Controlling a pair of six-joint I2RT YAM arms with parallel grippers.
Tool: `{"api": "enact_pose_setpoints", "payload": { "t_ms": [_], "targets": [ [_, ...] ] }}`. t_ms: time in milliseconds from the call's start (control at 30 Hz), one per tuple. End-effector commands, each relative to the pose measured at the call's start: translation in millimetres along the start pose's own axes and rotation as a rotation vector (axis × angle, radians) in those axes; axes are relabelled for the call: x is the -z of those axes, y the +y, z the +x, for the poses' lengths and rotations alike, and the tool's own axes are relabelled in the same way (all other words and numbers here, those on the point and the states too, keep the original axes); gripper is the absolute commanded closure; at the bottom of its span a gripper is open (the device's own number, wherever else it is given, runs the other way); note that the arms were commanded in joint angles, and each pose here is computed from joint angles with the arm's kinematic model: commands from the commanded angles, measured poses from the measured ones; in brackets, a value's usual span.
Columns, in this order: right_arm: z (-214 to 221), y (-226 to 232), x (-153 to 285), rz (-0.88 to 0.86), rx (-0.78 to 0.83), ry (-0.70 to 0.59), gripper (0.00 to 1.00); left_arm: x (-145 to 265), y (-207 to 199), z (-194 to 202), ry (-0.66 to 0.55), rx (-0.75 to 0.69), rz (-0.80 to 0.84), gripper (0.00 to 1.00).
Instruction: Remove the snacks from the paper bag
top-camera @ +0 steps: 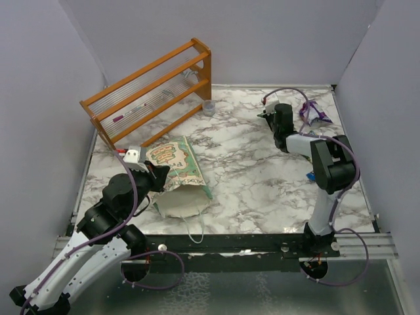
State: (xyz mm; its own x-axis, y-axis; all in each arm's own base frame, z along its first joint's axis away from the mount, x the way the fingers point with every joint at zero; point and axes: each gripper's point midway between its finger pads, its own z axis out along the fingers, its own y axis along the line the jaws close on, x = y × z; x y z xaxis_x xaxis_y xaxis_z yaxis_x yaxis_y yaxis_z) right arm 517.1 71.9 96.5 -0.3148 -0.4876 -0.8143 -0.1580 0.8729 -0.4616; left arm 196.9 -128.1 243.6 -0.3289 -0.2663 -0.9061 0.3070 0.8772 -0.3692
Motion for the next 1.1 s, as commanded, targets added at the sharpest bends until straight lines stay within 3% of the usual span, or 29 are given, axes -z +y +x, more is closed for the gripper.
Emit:
{"api": "enact_pose_setpoints", "payload": {
  "t_ms": [0, 233, 467, 600, 833, 933, 1067],
  "targets": [
    [-11, 6, -30, -0.023, -0.039, -0.035, 0.74, 2, -10, -5, -0.014, 0.009, 0.052, 1.0],
    [14, 16, -44, -0.04, -0.086, 0.037, 0.71, 3, -14, -4, -0.008, 0.007, 0.073, 1.0],
    [-10, 1, -8, -0.039, -0.153, -0.008, 0.24, 3, -14, -4, -0.011, 0.008, 0.074, 1.0],
    [-24, -5, 33, -0.06, -0.234, -0.065, 0.15, 3, -13, -5, -0.015, 0.008, 0.068, 1.0],
    [-31, 35, 129, -0.325, -0.389, -0.25, 0.1, 2, -7, -5, -0.017, 0.009, 0.038, 1.0],
    [-34, 68, 166, -0.496, -0.363, -0.298, 0.0, 2, -5, -6, -0.023, 0.01, 0.022, 1.0],
    [-35, 124, 214, -0.696, -0.298, -0.316, 0.01, 2, -1, -8, -0.032, 0.01, 0.003, 1.0]
  ]
}}
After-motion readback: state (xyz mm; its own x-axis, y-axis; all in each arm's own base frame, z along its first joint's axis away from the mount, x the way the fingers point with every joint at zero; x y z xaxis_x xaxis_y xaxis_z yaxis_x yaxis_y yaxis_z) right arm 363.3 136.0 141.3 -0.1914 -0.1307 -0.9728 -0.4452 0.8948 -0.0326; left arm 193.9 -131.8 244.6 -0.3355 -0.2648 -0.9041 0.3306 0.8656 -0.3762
